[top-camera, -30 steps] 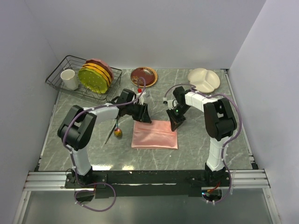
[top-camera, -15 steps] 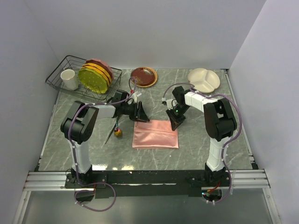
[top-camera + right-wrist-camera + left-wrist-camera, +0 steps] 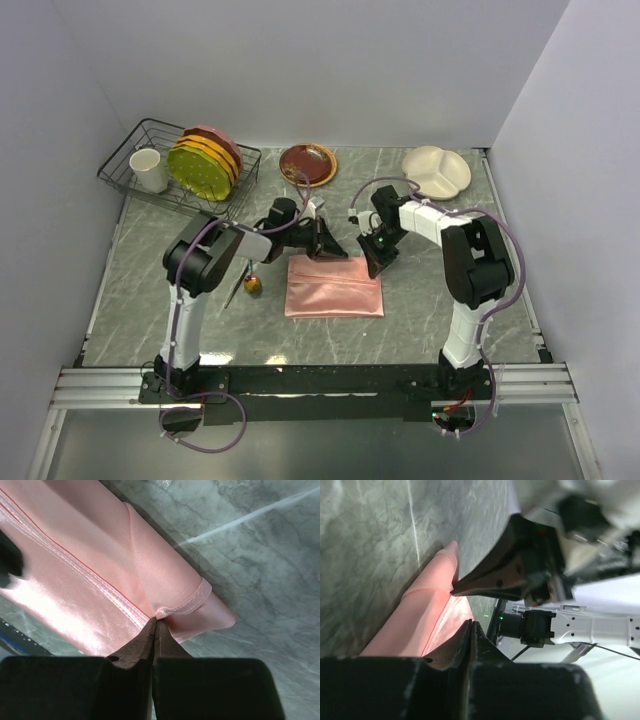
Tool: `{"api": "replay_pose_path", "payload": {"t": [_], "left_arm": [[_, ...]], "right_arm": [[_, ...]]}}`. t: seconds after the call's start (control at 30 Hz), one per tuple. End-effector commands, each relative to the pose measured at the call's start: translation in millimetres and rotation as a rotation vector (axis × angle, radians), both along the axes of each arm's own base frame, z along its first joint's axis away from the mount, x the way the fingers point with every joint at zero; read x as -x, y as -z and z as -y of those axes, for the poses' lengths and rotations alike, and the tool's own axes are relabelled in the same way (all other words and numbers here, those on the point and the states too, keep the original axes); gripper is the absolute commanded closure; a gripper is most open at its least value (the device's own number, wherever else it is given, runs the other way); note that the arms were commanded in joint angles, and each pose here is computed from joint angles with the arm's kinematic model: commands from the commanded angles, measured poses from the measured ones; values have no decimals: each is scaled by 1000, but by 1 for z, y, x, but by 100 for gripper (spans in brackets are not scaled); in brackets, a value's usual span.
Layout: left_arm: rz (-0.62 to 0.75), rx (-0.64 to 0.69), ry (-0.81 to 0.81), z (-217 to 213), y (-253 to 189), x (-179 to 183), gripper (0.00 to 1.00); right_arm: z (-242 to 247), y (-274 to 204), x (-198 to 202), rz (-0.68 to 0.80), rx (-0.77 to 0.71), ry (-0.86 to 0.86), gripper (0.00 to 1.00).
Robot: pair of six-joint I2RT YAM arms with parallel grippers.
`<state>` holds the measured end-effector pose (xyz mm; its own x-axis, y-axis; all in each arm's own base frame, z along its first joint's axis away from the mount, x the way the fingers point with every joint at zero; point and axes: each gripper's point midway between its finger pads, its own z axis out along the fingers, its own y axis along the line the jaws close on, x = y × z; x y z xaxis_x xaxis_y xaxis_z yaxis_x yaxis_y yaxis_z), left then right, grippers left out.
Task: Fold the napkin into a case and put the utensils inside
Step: Smooth out the 2/3-rectangle-folded napkin at the center of the board.
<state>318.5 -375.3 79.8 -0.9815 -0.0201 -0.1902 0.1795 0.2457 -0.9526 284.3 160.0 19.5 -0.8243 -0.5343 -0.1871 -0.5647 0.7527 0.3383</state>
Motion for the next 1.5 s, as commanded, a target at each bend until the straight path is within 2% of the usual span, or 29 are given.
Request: {"api": "replay_pose_path", "payload": {"t": [0.0,0.03,0.33,0.37,0.53,0.83,0.97,1.0,1.07,1.1,1.23,1.27,1.3,1.33,1.37,1.4,1.43,1.47], "left_arm": [[-28,51,-6,31,-14,-6,96],[-37,43,-6,34,-12,-6,99],[-51,-4,-48,56,4,-16,99],[-87,-47,-53,56,18,-16,99],[-95,-150,-71,64,44,-15,99],[-154,-329,-101,49,101,-3,99],[-161,-331,-111,46,106,-1,99],[-155,-319,-112,43,105,-1,96],[-64,-235,-105,47,75,-10,84],[-21,-220,-104,40,68,-13,70],[242,-112,-38,20,-9,-24,55],[249,-130,3,10,-13,-16,52],[364,-160,25,-5,-14,-21,52],[466,-154,40,-14,-38,-18,52],[463,-220,83,-30,-26,-3,54],[631,-257,155,-39,-23,1,55],[720,-264,193,-46,-37,11,56],[757,-298,241,-54,-29,24,64]], "right_arm": [[2,-11,-13,119,-4,-21,100],[2,-12,-12,125,-6,-25,100],[4,-11,-10,152,-10,-53,100],[4,-11,-10,155,-10,-56,100],[7,-11,-9,167,-3,-61,100],[12,-12,-10,146,-8,-13,100],[14,-14,-8,124,-19,8,100],[15,-15,-9,122,-23,15,100],[18,-17,-9,116,-20,24,100],[18,-15,-8,108,-18,21,100],[18,-12,-8,91,-21,17,100],[17,-12,-8,91,-22,17,100],[17,-9,-8,83,-21,14,100],[17,-10,-9,81,-23,15,100],[15,-9,-8,72,-27,13,100],[15,-9,-9,72,-29,14,100],[14,-9,-8,70,-31,12,100],[14,-9,-9,65,-35,15,100]]}}
